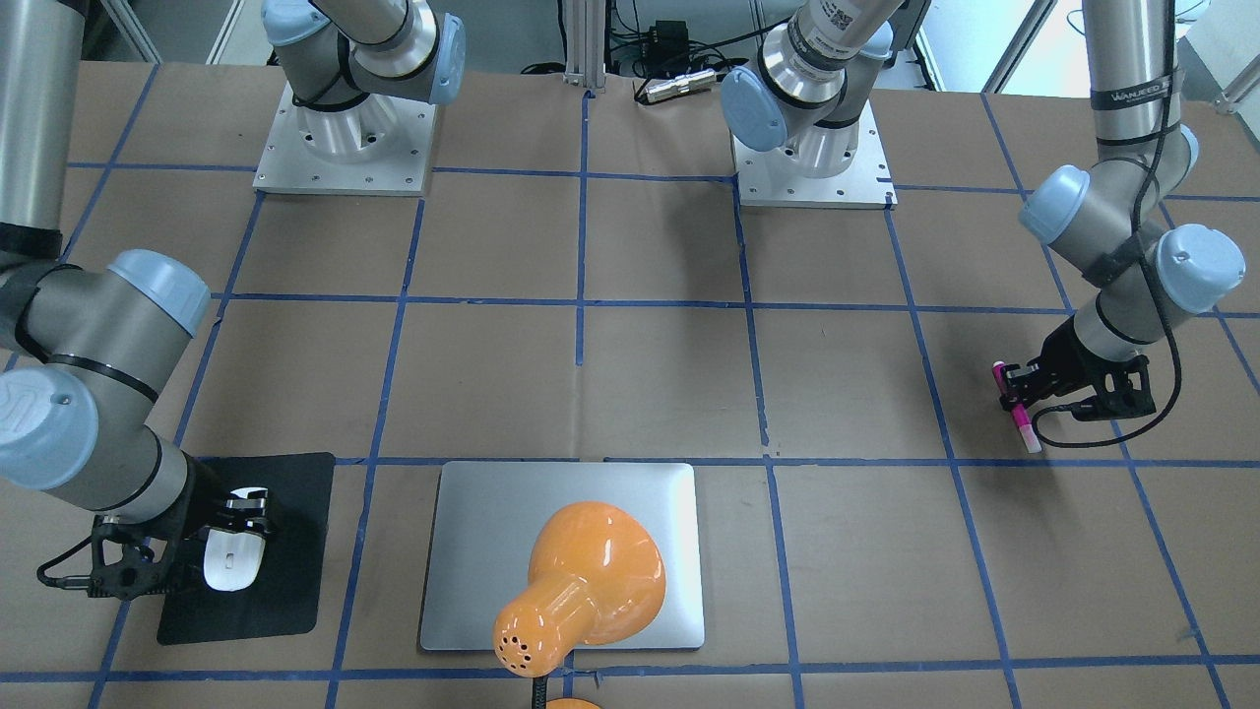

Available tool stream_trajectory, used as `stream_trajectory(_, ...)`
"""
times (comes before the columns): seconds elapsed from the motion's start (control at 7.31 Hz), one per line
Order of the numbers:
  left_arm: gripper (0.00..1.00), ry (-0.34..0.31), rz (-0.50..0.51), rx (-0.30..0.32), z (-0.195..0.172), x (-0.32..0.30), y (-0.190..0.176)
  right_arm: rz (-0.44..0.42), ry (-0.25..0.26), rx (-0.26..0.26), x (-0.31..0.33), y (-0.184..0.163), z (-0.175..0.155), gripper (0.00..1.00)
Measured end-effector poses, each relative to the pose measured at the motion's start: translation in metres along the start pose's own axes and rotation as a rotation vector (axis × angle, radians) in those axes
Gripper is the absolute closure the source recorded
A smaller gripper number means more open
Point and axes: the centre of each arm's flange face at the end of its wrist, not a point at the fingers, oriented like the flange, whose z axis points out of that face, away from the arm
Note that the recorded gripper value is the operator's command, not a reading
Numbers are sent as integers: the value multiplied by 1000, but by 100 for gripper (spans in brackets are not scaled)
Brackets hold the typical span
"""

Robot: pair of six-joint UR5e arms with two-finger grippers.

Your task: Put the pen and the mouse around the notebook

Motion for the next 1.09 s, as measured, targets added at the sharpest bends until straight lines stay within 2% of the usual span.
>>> stream_trajectory(0.14, 100, -6, -8, 3, -4, -2, -2, 11, -1, -2, -1, 2, 13, 33)
stream_trajectory(0.27, 100, -16, -24, 10, -14, -2, -4, 15, 2, -1, -1, 4, 21, 0)
stream_trajectory(0.68, 100, -21, -143, -12, -50, 15, -17, 19, 20, -3, 1, 4, 14, 0)
stream_trajectory(0.82, 100, -27, -166, -8, -60, 39, -23, 24, 22, -1, 0, 6, -3, 0)
stream_trajectory(1.09, 100, -29, -262, 10, -70, 108, -34, 52, 16, -4, -11, 19, -71, 0)
